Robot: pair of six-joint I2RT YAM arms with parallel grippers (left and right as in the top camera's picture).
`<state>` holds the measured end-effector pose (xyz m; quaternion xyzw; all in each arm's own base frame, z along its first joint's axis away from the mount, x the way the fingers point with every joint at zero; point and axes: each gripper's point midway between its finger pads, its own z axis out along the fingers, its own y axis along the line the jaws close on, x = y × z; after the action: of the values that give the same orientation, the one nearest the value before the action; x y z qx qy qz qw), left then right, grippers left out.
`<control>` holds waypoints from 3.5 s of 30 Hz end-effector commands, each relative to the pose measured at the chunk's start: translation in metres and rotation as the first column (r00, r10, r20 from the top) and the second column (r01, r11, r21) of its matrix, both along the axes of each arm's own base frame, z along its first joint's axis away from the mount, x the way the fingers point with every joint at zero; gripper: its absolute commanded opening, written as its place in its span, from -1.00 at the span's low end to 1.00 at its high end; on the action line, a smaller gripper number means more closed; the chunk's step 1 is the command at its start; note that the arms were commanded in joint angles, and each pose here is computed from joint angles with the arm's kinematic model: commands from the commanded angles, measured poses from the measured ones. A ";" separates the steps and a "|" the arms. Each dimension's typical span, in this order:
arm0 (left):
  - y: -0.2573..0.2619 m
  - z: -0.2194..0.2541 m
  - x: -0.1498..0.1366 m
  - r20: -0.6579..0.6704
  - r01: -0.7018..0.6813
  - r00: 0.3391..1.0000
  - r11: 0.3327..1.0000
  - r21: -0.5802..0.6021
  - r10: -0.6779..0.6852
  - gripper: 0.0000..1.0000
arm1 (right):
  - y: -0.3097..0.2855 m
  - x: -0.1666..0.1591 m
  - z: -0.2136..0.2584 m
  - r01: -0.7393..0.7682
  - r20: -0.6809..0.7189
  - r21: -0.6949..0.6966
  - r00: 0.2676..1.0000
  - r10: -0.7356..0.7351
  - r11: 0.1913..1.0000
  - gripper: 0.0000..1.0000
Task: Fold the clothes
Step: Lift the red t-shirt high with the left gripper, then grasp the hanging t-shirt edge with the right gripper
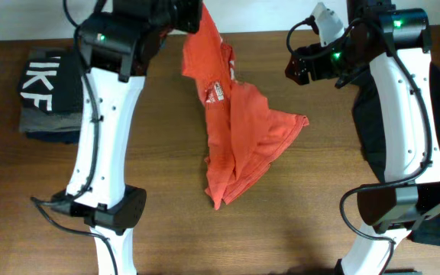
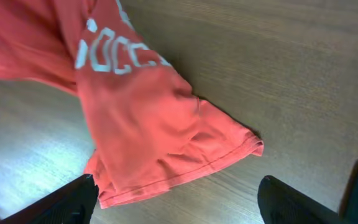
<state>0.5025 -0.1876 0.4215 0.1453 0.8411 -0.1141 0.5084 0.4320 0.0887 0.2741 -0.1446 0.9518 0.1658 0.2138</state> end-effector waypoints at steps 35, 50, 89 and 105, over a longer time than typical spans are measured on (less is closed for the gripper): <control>0.040 0.169 -0.051 0.452 -0.075 0.879 0.981 -0.180 0.150 -0.98 | 0.138 0.023 -0.052 0.302 0.296 -0.242 0.928 -0.227 0.922 0.56; 0.053 0.142 -0.047 0.368 -0.121 0.916 0.985 -0.124 0.159 -0.98 | 0.005 0.109 -0.027 0.398 0.359 -0.059 0.864 -0.352 0.916 0.23; 0.050 0.122 -0.040 0.313 -0.127 0.938 0.987 -0.097 0.151 -0.98 | 0.056 0.012 -0.193 -0.067 -0.004 -0.275 0.998 0.068 0.959 0.66; 0.046 0.100 -0.026 0.266 -0.132 0.953 0.989 -0.073 0.147 -0.98 | 0.071 0.021 -0.244 -0.074 0.054 -0.330 0.994 0.097 0.941 0.36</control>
<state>0.4713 -0.1461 0.5254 0.0932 0.7659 -0.0864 0.6303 0.4621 0.1528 0.0463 -0.2166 0.9482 0.0140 0.2319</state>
